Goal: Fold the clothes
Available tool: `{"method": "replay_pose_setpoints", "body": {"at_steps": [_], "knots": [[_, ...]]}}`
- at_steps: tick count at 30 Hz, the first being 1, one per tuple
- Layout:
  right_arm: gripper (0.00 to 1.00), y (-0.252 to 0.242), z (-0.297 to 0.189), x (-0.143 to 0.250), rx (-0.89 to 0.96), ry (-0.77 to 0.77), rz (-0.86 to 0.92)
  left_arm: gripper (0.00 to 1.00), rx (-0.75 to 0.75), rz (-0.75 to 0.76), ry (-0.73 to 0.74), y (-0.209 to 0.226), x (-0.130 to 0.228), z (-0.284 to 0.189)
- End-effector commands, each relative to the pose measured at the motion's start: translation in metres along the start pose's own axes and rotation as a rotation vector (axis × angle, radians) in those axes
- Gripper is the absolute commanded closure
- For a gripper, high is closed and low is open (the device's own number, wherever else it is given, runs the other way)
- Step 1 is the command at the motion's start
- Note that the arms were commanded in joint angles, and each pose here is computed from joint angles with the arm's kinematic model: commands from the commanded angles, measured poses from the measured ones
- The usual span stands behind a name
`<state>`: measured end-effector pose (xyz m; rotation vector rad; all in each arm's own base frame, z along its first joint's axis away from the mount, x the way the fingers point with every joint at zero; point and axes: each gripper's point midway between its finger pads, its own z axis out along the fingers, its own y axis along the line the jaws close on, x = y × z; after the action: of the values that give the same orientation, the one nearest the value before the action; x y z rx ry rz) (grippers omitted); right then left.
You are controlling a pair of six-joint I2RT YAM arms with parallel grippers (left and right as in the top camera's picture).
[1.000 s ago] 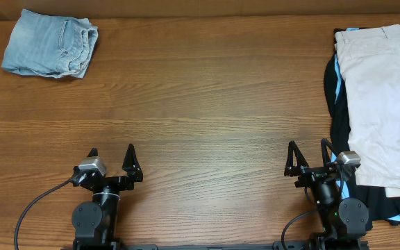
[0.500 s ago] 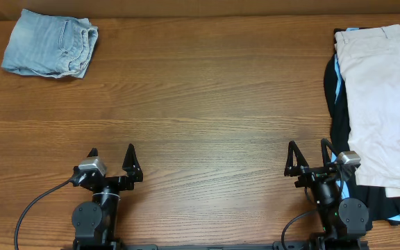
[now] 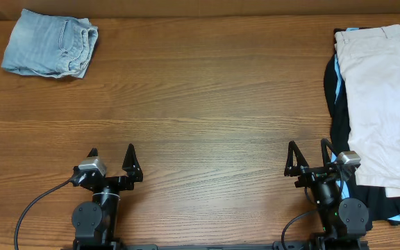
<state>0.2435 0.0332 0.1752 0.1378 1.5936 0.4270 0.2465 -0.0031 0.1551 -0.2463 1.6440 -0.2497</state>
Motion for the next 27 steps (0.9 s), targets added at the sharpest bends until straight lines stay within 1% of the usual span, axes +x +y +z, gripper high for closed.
{"method": "replay_pose_setpoints", "body": {"at_steps": [1, 17, 21, 23, 25, 27], "knots": [[0.0, 0.0, 0.0, 0.003, -0.004, 0.0, 0.004, 0.0, -0.012, 0.005, -0.006, 0.002, 0.0, 0.0], [0.0, 0.001, 0.0, -0.001, -0.006, -0.015, -0.005, 0.0, -0.011, 0.005, -0.008, 0.002, -0.001, 0.0], [0.0, 0.004, 0.0, -0.01, -0.019, -0.05, -0.011, 0.0, -0.012, 0.005, -0.008, 0.002, 0.0, 0.0], [0.0, 0.014, -0.001, -0.017, -0.067, -0.076, -0.016, 0.0, -0.004, 0.005, -0.005, 0.001, 0.0, 0.0], [0.0, 0.027, -0.003, -0.022, -0.136, -0.089, -0.028, 0.0, 0.032, 0.006, -0.002, -0.006, 0.0, 0.0], [0.0, 0.041, -0.007, -0.034, -0.204, -0.122, -0.045, 0.0, 0.132, 0.016, -0.008, -0.024, -0.006, -0.002]]}}
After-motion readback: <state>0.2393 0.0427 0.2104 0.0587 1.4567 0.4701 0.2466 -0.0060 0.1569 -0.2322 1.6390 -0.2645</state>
